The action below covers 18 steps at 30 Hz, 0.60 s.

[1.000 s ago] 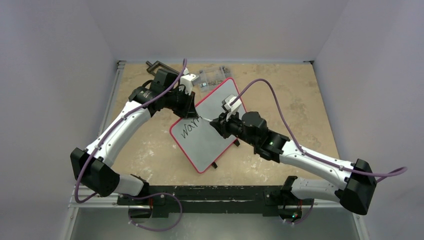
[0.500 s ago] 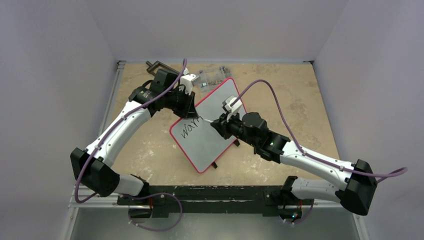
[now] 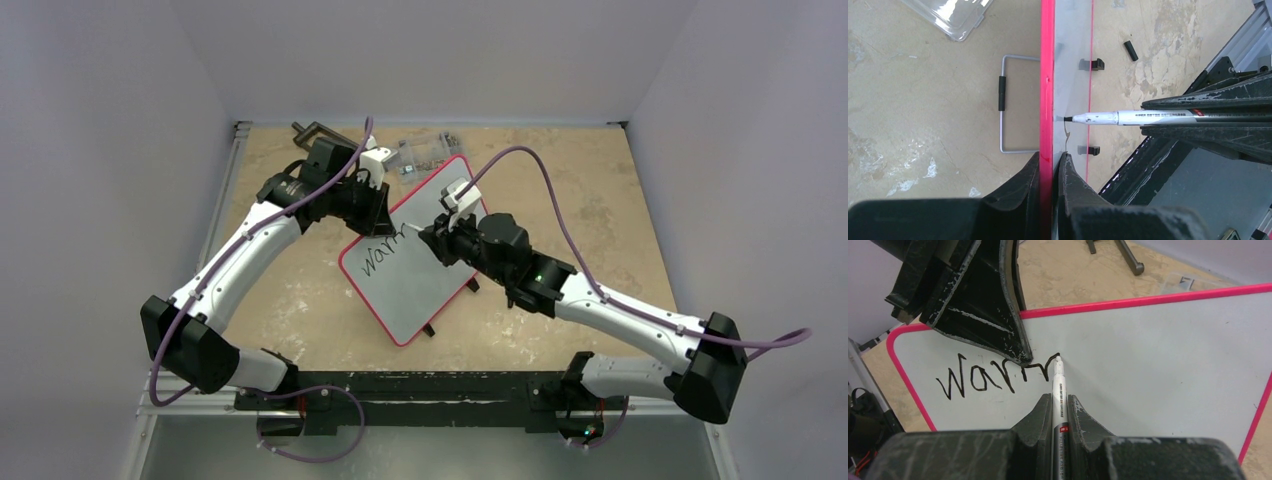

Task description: Write a sentence on the whiteboard

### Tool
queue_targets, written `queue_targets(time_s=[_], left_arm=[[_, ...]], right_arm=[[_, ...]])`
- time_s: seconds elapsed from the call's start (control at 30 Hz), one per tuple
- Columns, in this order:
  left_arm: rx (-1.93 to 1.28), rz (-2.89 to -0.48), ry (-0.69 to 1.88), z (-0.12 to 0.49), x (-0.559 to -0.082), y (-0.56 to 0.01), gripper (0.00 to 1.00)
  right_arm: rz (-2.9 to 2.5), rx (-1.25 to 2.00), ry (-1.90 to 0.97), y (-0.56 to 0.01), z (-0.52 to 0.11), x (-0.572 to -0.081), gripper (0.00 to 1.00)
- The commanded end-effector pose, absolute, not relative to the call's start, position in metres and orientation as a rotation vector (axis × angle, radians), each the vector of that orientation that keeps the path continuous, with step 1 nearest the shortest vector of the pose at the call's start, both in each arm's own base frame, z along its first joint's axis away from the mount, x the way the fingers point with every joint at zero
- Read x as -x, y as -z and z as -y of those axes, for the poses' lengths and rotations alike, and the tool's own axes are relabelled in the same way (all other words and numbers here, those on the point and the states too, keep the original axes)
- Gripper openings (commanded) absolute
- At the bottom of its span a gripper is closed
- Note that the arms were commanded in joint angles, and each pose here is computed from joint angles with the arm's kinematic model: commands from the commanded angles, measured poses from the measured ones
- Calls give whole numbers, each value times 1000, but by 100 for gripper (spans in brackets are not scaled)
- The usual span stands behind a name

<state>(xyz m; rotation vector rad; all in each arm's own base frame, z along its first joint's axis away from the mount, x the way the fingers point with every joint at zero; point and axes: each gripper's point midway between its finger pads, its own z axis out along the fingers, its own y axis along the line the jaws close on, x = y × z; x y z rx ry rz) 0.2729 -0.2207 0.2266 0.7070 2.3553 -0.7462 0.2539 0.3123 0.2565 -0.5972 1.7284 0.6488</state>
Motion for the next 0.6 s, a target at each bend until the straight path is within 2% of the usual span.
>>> queue_targets(time_s=[0.0, 0.57], left_arm=[[-725, -2418, 369, 172, -289, -201, 0], [-723, -2415, 364, 171, -289, -202, 0]], right_arm=[[-1727, 527, -553, -264, -303, -273, 0], [-1808, 607, -640, -225, -298, -244, 0]])
